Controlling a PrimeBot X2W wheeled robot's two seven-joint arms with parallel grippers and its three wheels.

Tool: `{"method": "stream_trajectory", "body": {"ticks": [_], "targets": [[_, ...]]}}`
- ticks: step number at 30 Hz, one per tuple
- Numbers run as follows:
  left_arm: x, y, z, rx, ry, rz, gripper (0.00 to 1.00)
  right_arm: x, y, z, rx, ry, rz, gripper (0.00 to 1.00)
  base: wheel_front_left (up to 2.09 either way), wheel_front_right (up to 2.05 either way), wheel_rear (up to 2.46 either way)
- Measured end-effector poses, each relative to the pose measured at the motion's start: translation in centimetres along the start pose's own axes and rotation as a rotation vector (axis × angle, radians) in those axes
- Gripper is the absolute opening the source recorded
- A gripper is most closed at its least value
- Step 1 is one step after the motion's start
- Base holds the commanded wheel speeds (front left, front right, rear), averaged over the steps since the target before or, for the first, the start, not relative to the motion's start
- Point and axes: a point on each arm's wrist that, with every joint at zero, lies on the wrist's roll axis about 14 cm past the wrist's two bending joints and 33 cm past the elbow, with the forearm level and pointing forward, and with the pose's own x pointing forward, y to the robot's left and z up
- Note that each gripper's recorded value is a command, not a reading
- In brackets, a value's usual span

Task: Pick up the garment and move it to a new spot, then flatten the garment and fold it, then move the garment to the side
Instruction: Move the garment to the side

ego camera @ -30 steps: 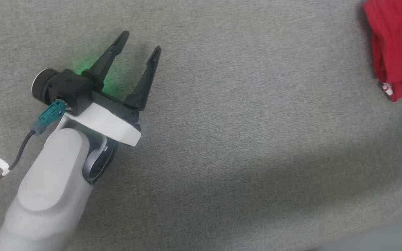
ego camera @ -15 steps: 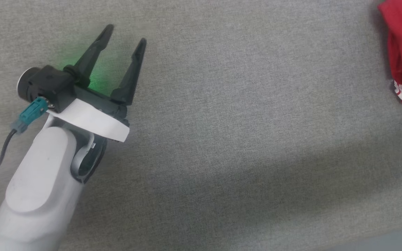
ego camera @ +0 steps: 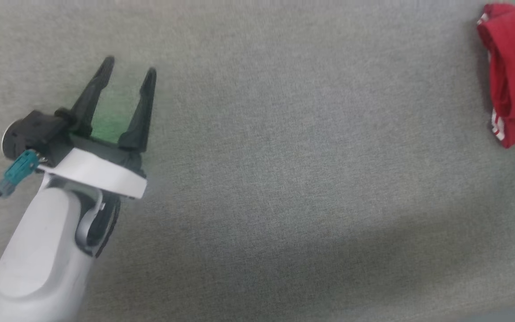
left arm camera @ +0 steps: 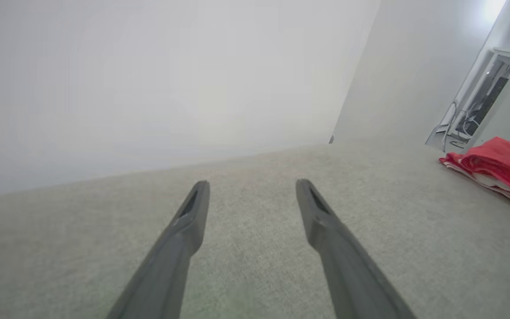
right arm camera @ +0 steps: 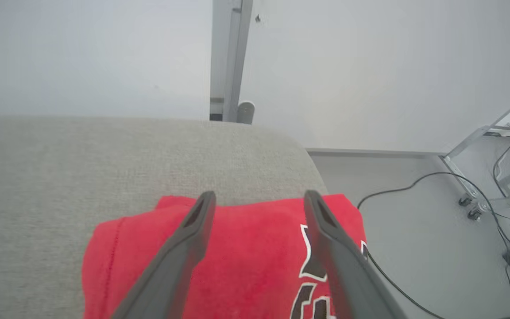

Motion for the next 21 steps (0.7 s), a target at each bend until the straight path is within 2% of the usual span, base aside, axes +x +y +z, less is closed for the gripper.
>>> {"method": "stream_trajectory", "body": {"ticks": [8, 21], "targets": [[-3.0, 1.6, 4.2, 0.048, -0.064, 0.079, 1.0, -2.1, 4.1, 2.1, 0.056, -0.154, 0.1, 1.0, 0.0, 0.0, 0.0], [-11.9, 6.1, 10.0, 0.142, -0.161, 0.336, 1.0, -6.8, 8.9, 2.7, 0.112, -0.26, 0.221, 1.0, 0.0, 0.0, 0.0]]}}
